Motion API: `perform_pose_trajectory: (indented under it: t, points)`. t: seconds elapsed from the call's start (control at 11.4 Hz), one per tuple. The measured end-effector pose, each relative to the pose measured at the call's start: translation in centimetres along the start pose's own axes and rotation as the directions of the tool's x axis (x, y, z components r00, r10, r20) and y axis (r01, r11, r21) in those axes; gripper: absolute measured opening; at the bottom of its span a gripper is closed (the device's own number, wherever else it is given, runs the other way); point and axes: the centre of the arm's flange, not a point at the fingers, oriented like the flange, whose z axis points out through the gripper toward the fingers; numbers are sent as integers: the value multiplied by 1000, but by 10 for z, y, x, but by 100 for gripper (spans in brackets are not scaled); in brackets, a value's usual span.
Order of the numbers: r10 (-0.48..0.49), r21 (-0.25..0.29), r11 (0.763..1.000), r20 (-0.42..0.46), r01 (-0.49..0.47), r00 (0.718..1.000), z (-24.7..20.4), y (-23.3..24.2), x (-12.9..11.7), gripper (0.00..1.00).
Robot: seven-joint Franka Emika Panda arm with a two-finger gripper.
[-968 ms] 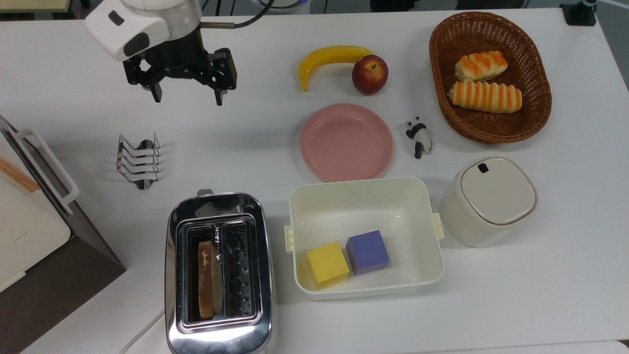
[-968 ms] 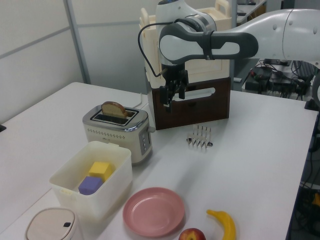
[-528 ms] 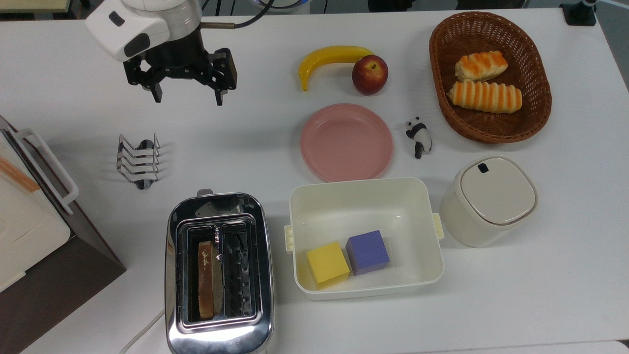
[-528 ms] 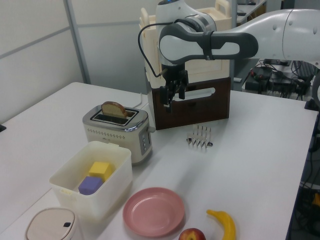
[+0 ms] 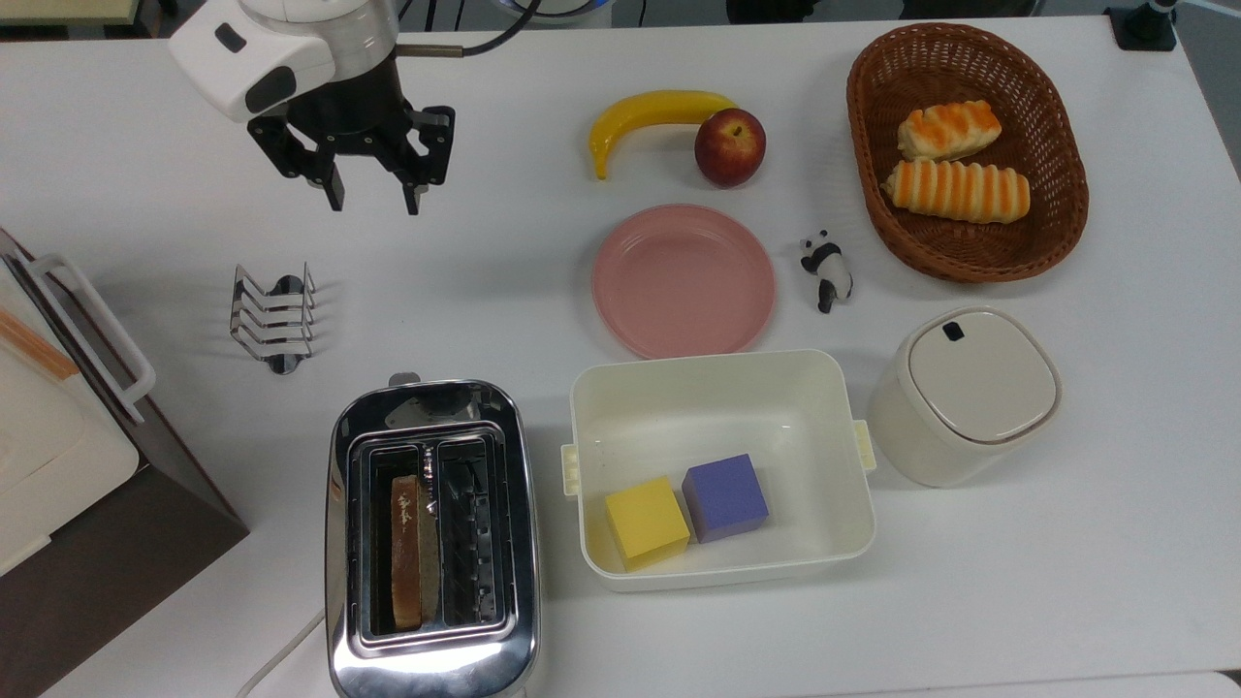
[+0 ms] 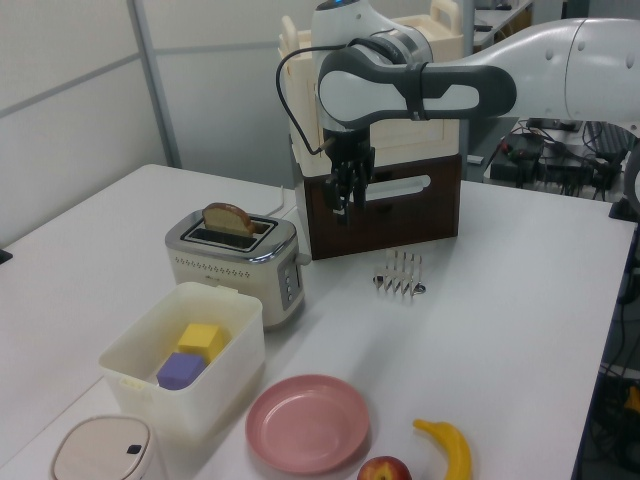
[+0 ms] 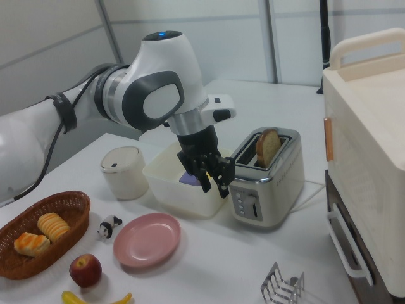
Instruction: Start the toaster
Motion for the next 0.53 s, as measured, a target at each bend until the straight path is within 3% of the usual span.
perform_pose_trajectory:
  t: [0.09,0.26,0.35,0.44,0.53]
  points:
    - [1,0,1000,0,-1,1000,0,0,0,39]
    - [2,0,1000,0,-2,1000,0,1,0,27]
    - [2,0,1000,0,-2,1000,0,1,0,11]
    - [-5,0,1000,1,5,1000,0,1,0,1]
    - [-20,0,1000,1,20,1000,1,1,0,1]
